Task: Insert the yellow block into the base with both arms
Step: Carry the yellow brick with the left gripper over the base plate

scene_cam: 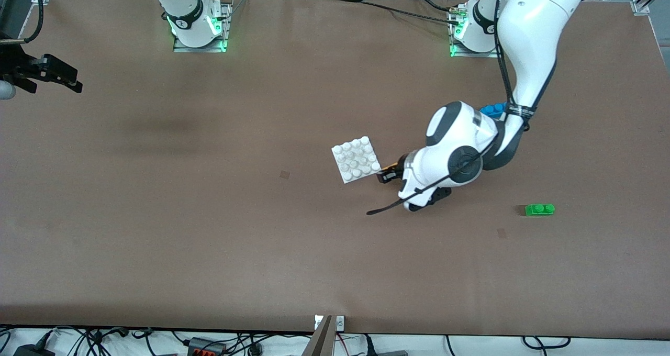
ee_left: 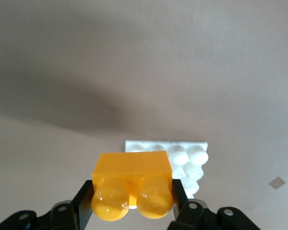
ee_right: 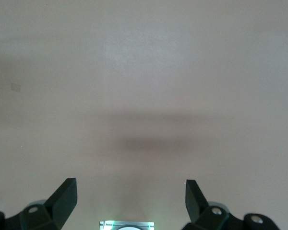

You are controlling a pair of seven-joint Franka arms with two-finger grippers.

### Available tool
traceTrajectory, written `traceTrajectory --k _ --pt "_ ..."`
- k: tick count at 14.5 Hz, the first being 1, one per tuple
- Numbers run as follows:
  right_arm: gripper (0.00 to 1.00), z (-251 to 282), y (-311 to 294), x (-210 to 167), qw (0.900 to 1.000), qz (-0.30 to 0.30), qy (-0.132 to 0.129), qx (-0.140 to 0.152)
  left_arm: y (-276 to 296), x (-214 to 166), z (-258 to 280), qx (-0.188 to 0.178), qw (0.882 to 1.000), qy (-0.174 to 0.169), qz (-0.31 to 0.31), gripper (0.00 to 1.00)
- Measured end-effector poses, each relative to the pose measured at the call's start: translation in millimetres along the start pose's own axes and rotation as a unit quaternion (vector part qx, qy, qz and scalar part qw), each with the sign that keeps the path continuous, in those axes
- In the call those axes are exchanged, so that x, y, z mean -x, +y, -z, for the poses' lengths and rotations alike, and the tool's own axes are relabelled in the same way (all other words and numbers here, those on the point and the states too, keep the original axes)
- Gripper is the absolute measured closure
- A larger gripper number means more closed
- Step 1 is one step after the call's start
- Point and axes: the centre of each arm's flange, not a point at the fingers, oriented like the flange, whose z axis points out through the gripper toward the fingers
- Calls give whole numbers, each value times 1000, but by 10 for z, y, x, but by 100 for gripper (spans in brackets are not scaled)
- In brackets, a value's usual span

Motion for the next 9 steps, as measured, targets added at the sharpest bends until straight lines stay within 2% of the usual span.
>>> traceTrajectory --k 9 --pt "0 9 43 -30 1000 -5 -6 -1 440 577 -626 -14 1000 -7 19 32"
